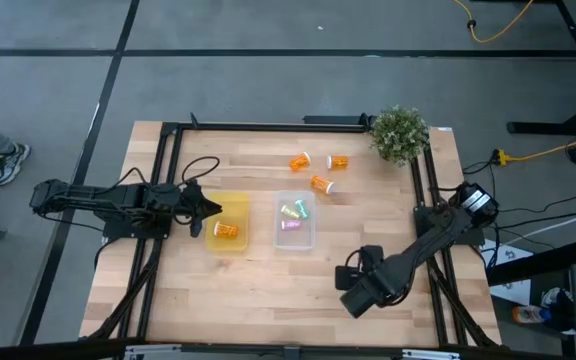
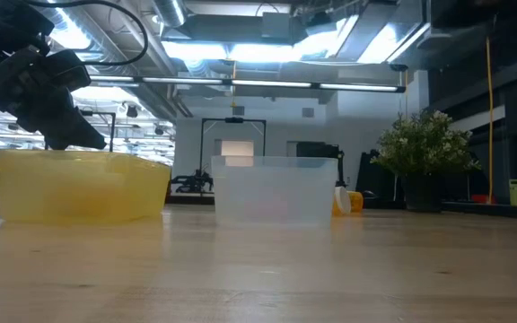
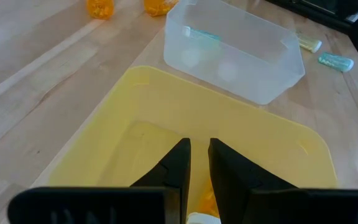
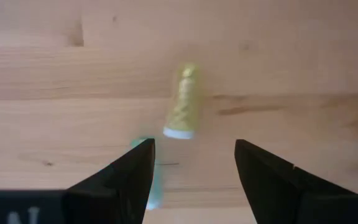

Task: Pick and place medicine bottles into bin by pill shape (circle, oval)
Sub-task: Put the yellow pill bottle into the transparent bin

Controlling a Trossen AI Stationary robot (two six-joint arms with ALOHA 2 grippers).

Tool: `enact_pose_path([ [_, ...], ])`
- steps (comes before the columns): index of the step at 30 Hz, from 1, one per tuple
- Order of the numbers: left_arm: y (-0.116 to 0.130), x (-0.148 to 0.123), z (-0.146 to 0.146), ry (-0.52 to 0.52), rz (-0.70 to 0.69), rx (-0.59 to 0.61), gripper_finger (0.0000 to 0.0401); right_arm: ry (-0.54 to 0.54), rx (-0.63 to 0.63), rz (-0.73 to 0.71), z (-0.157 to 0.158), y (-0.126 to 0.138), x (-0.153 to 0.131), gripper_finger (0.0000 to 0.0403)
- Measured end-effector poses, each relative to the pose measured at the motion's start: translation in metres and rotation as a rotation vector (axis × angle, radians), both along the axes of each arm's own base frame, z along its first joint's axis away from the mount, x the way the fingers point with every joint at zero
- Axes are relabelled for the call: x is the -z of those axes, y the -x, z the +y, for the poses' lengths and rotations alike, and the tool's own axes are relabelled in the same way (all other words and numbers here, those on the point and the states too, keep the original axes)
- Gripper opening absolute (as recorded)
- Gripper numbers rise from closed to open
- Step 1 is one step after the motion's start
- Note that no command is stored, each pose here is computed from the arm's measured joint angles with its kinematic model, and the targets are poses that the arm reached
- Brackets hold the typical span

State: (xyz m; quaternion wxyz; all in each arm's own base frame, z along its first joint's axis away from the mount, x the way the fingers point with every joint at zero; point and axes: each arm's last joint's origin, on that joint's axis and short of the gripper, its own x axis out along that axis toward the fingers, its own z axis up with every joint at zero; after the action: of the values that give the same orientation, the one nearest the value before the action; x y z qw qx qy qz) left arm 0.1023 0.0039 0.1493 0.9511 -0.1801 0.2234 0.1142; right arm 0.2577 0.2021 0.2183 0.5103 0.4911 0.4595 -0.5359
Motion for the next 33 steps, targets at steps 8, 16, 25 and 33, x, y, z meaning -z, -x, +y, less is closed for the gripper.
enact_pose_path([
  [8,0.0,0.0,0.0,0.0,-0.001,0.0,0.005,0.011,0.079,-0.047,-0.006,0.005,0.036,0.0224],
  [16,0.0,0.0,0.0,0.0,0.0,0.0,0.005,0.061,0.111,-0.07,-0.016,0.008,0.056,0.0224],
  [25,0.0,0.0,0.0,0.0,0.0,0.0,0.005,0.096,0.055,-0.031,-0.019,0.0,0.085,0.0224],
  [33,0.0,0.0,0.0,-0.001,0.0,0.001,0.005,0.1,-0.162,0.021,-0.016,-0.006,0.083,0.022],
])
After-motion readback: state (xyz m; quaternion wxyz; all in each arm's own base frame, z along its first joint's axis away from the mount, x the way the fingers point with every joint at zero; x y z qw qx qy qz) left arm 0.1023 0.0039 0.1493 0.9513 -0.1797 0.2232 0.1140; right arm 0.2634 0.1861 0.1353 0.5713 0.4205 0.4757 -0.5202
